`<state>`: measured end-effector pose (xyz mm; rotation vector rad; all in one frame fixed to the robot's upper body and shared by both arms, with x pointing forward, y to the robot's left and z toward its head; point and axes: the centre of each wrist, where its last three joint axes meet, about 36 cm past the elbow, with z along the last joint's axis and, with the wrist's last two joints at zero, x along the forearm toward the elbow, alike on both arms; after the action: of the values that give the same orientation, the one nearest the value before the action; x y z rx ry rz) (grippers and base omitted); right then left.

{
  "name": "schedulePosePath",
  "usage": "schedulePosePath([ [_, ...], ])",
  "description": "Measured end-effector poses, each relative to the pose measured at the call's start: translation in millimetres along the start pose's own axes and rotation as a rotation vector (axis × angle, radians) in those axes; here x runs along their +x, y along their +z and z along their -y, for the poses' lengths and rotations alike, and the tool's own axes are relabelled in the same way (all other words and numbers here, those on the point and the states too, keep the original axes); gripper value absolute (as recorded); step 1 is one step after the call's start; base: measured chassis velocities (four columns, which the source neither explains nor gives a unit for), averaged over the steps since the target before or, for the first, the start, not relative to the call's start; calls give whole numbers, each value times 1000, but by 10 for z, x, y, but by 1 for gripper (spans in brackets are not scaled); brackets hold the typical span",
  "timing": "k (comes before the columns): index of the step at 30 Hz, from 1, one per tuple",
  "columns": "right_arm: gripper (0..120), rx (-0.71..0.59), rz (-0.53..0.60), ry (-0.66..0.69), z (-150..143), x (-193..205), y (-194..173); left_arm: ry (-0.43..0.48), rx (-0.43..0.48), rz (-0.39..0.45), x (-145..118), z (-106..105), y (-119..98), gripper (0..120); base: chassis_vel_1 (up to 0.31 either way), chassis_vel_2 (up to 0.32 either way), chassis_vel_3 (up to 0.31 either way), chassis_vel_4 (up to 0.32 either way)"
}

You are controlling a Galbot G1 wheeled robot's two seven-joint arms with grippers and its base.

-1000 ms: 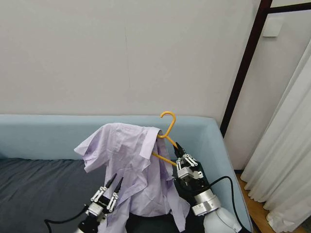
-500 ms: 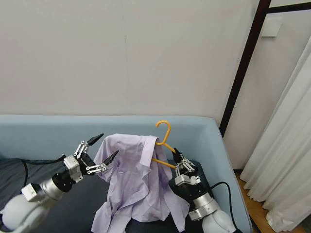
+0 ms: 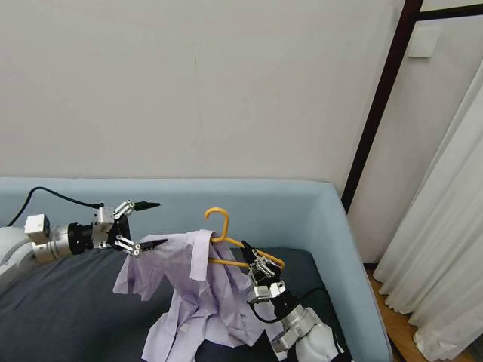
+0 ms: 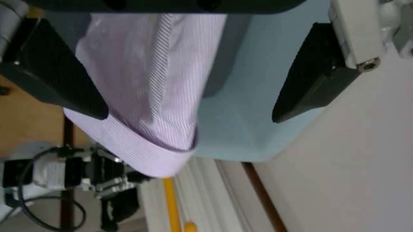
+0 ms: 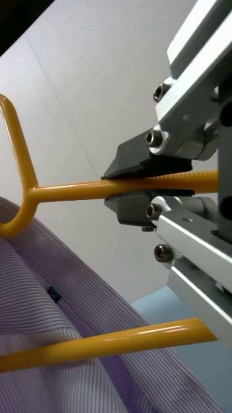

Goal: Pick up the clothes from the sofa and hang them on the clothes hanger.

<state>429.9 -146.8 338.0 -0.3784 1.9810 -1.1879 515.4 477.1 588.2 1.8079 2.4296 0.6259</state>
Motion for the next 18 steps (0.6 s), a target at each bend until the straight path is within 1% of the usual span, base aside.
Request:
schedulePosePath([
  [1, 5, 4, 1, 4, 6, 0, -2, 25, 5, -10, -42, -49, 15, 100, 0, 0, 0, 0],
  [3, 5, 6, 2, 5, 9, 3, -6, 39, 6, -16, -68, -73, 28, 100, 0, 0, 0, 0],
  [5, 5, 11, 8, 8, 17, 18, -14, 73, 4, -43, -132, -137, 73, 99, 0, 0, 0, 0],
  [8, 5, 24, 16, 10, 37, 23, -3, 102, 2, -72, -161, -195, 128, 98, 0, 0, 0, 0],
  [10, 5, 39, 28, 13, 64, 13, 19, 116, 4, -96, -164, -263, 174, 93, 0, 0, 0, 0],
  [11, 5, 44, 33, 14, 71, 8, 26, 121, 5, -103, -159, -302, 177, 88, 0, 0, 0, 0],
  [12, 5, 44, 33, 14, 71, 8, 26, 121, 5, -103, -159, -302, 177, 88, 0, 0, 0, 0],
  [17, 5, 62, 43, 25, 82, -32, 39, 147, 9, -112, -159, -430, 142, 67, 0, 0, 0, 0],
  [18, 5, 62, 43, 25, 82, -32, 39, 147, 9, -112, -159, -430, 142, 67, 0, 0, 0, 0],
])
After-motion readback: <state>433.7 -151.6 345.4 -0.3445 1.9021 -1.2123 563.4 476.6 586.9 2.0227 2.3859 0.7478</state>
